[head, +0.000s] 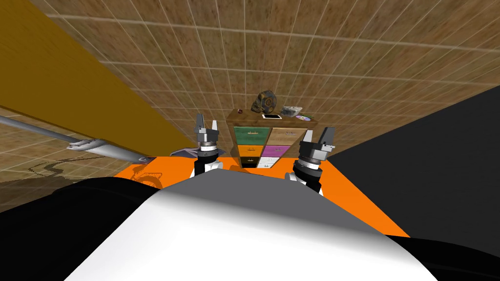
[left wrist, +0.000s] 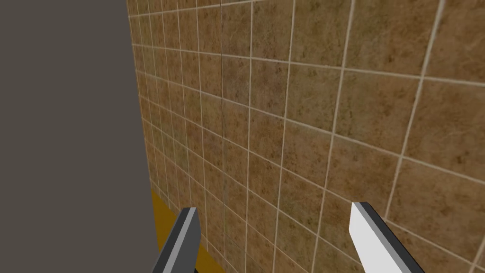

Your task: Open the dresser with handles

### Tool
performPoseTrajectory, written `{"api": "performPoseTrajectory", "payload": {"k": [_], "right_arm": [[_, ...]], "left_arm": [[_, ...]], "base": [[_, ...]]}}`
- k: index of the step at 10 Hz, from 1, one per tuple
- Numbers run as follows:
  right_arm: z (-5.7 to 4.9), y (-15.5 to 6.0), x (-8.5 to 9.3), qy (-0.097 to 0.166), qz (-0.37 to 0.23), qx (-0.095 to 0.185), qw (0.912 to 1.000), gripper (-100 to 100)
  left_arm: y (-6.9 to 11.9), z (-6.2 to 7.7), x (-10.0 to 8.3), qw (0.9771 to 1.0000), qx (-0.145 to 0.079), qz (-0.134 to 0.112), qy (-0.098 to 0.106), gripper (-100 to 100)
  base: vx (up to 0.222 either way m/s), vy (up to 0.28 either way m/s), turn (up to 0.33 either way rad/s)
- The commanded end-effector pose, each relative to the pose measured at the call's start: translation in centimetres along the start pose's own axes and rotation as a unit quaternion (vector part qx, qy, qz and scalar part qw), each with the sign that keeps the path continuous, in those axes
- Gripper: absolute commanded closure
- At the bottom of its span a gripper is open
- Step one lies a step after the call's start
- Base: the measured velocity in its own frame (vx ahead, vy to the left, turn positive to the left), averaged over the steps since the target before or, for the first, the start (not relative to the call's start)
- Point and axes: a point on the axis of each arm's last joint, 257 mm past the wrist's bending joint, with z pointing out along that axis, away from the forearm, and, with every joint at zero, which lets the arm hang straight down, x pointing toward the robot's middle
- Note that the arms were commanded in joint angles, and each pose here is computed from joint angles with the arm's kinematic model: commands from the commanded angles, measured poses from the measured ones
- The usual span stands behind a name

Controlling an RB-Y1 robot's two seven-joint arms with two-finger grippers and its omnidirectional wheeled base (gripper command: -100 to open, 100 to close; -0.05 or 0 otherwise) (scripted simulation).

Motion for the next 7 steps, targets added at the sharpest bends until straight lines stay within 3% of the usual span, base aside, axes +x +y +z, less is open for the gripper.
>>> {"api": "performPoseTrajectory", "payload": {"k": [1, 2, 5, 7], "right_arm": [[0.0, 0.0, 0.0, 0.000, 0.000, 0.000, 1.0000, 0], [-0.1, -0.1, 0.6, 0.023, -0.017, -0.001, 0.9996, -100], [-0.4, -0.5, 1.8, 0.075, -0.077, -0.003, 0.9942, -100], [-0.6, -1.0, 2.4, 0.110, -0.134, -0.006, 0.9849, -100]], "left_arm": [[0.0, 0.0, 0.0, 1.0000, 0.000, 0.000, 0.000, 0], [0.0, 0.0, 0.0, 1.0000, 0.000, 0.000, 0.000, 0], [0.0, 0.0, 0.0, 1.0000, 0.000, 0.000, 0.000, 0], [0.0, 0.0, 0.0, 1.0000, 0.000, 0.000, 0.000, 0]], "base": [[0.000, 0.000, 0.000], [0.007, 0.018, -0.017], [0.012, 0.059, -0.041], [0.022, 0.084, -0.062]]}}
